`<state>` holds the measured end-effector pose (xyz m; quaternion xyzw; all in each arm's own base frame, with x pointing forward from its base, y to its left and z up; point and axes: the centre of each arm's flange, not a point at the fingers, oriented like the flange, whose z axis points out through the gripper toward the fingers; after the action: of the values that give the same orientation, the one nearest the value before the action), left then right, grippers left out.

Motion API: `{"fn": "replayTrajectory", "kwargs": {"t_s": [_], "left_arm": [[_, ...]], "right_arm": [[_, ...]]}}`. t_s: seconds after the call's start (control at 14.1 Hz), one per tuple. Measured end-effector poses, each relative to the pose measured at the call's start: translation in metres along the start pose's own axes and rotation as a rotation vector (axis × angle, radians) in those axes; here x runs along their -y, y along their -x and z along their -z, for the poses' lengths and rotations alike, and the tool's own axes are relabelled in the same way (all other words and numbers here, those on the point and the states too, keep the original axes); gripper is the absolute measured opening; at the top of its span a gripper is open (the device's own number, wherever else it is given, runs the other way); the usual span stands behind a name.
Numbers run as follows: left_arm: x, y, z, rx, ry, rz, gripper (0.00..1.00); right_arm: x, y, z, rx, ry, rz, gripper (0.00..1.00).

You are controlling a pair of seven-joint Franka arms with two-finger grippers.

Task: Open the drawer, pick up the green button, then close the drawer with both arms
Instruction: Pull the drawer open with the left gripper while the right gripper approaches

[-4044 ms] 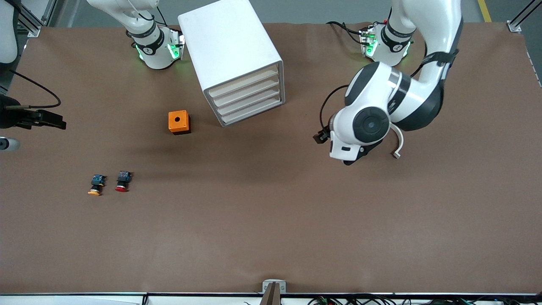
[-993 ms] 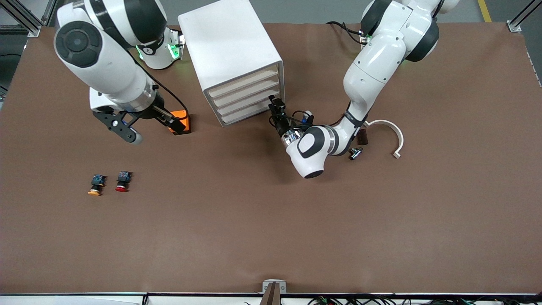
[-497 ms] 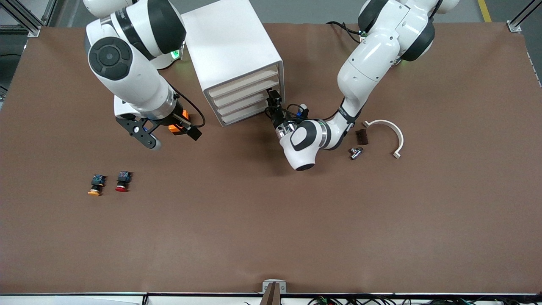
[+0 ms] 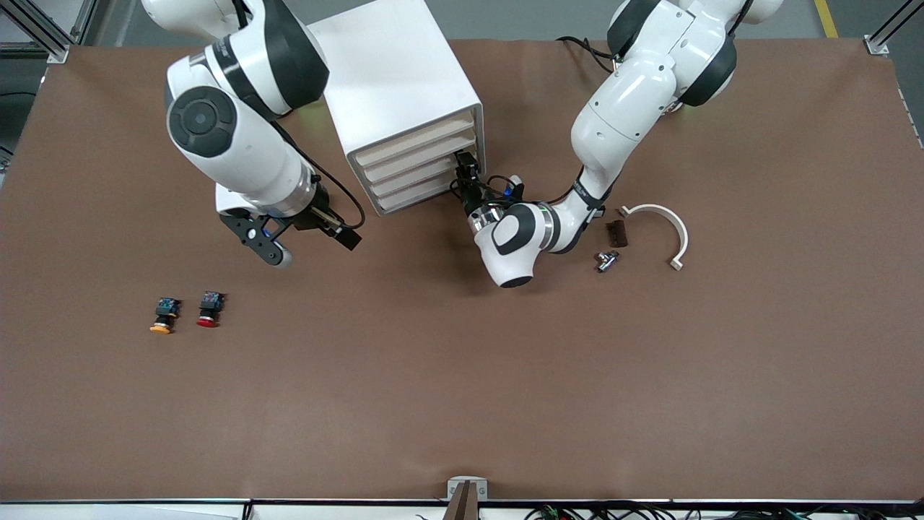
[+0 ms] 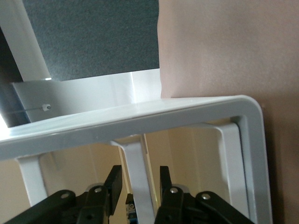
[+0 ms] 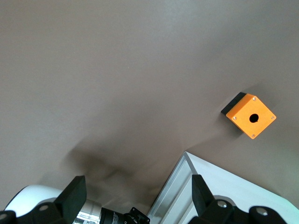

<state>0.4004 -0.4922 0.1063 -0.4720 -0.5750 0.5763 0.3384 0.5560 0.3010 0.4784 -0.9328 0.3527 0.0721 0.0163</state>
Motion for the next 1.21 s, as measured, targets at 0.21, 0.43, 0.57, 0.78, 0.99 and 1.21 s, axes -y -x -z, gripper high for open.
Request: {"fn": "replayTrajectory", "kwargs": {"t_s": [0.21, 0.43, 0.57, 0.78, 0.99, 1.21], "left_arm": [[0.000, 0.000, -0.001, -0.001, 0.000, -0.052, 0.30], [-0.001, 0.000, -0.001, 0.000, 0.002, -0.056, 0.20], [-0.001, 0.000, -0.001, 0.001, 0.003, -0.055, 0.17], [-0.003, 0.000, 0.000, 0.003, 0.006, -0.038, 0.15], [-0.004, -0.001, 0.003, 0.013, 0.008, -0.002, 0.15], [-0.004, -0.003, 0.008, 0.025, 0.007, 0.046, 0.15]], "right_arm": [[0.015, 0.009, -0.025, -0.002, 0.014, -0.030, 1.00], [0.024, 0.011, -0.042, -0.007, 0.013, -0.065, 1.00], [0.029, 0.015, -0.051, -0.007, 0.020, -0.075, 1.00], [0.033, 0.020, -0.062, -0.006, 0.032, -0.076, 1.00], [0.037, 0.019, -0.069, -0.009, 0.030, -0.091, 1.00], [0.043, 0.025, -0.081, -0.014, 0.029, -0.109, 1.00]]}}
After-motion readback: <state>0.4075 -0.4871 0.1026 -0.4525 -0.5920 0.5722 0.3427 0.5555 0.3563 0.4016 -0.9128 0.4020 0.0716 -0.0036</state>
